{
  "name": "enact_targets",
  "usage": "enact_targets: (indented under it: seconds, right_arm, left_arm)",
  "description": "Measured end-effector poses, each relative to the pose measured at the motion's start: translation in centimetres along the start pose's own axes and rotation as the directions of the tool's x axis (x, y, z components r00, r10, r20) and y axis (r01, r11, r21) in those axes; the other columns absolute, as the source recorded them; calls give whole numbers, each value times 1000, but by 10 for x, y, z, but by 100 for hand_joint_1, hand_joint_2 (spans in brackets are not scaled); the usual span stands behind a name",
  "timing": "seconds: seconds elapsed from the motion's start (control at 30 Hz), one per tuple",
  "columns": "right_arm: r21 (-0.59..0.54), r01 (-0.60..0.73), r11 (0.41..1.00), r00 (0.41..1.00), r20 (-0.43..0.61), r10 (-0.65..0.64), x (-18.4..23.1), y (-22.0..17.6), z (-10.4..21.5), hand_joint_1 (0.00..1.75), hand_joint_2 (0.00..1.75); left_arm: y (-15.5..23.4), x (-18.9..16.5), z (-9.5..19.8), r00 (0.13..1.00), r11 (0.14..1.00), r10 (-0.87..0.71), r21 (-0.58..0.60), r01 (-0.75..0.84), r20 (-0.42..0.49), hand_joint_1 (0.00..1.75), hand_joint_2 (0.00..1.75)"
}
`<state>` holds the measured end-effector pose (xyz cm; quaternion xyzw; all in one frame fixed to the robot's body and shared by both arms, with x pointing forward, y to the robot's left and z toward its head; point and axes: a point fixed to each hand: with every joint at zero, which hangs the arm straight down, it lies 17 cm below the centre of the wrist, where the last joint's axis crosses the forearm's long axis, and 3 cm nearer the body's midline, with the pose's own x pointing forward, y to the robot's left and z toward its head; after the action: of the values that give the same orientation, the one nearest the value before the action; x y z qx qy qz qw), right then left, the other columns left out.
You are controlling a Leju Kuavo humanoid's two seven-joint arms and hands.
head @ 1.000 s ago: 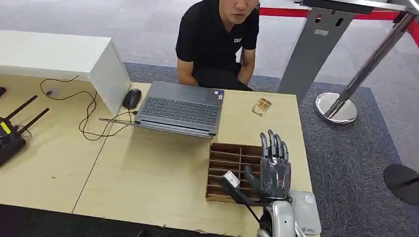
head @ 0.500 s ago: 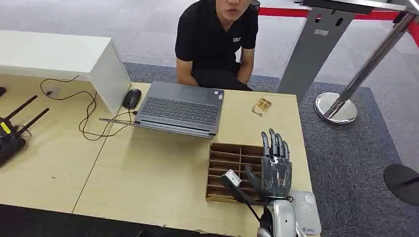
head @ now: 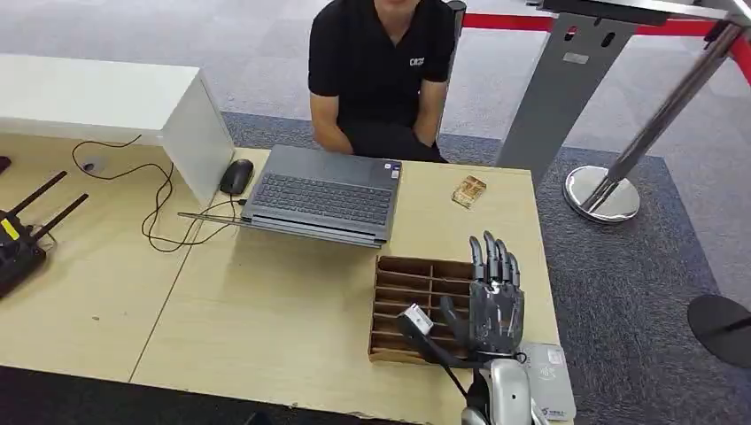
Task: Pass the card to the sensor for recognition and then transmit it.
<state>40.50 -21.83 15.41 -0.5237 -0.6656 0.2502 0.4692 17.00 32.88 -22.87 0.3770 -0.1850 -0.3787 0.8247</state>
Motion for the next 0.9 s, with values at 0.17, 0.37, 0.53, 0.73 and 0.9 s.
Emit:
enact_targets:
  seconds: [0.17,0.37,0.53,0.73,0.9]
  right_arm:
    - [-2,-2,1000,1000,-4,2,-2,0,-1,30,175]
    - [-3,-4,1000,1000,-6,4,-3,-1,-1,40,175]
    - [-4,-4,1000,1000,-5,4,-3,-1,-1,30,175]
    - [-4,-5,1000,1000,-5,5,-3,-1,-1,30,175]
    - [-5,-6,1000,1000,-7,6,-4,-1,-2,33,175]
  left_arm:
    - [0,0,0,1000,1000,0,0,0,0,0,175]
    - [0,0,0,1000,1000,0,0,0,0,0,175]
    - [0,0,0,1000,1000,-1,0,1,1,0,175]
    - [0,0,0,1000,1000,-1,0,1,1,0,175]
    - [0,0,0,1000,1000,-1,0,1,1,0,175]
